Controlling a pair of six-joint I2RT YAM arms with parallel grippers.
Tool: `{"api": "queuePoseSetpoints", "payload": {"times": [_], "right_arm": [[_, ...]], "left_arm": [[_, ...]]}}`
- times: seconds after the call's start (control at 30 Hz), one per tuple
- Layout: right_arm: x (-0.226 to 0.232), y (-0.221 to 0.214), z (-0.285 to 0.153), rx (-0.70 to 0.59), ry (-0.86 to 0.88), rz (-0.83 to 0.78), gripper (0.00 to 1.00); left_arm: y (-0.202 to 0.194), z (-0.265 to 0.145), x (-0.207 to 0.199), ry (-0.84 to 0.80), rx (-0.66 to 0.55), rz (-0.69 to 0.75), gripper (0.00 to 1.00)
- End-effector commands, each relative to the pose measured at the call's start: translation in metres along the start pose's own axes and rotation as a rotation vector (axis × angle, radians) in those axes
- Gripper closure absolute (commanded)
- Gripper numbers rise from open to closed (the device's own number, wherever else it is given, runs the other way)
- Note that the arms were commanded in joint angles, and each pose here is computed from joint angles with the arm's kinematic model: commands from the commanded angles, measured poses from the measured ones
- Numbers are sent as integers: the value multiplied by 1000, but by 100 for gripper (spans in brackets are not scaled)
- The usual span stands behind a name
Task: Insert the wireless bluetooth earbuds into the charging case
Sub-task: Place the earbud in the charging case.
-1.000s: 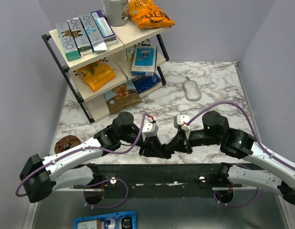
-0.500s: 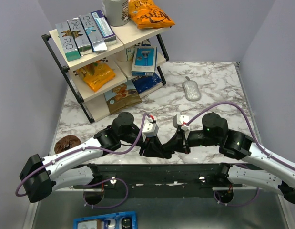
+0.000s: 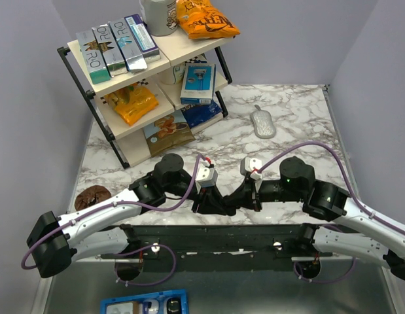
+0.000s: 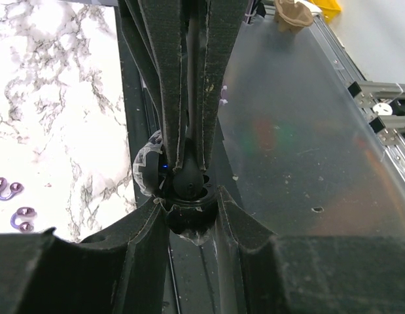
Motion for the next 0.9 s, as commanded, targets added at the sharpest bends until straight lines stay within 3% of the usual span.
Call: {"api": "queuePoseSetpoints", "payload": {"times": [0.0, 0.87], "right_arm": [[-2, -7, 1, 0, -26, 16, 99], [-3, -15, 4, 6, -54, 29, 96]], "left_arm": [[12, 1, 0, 8, -50, 75, 100], [15, 1, 2, 37, -82, 90, 100]]}}
Point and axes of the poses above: each gripper's point midway between its finger pads, its own z axis out along the fingers, its own x axis along the line the jaws close on, y = z × x, the point moved 8 cm from there along -z, back along the fingers, and after that the axes turned 13 degrees about z, right-handed, at the moved point
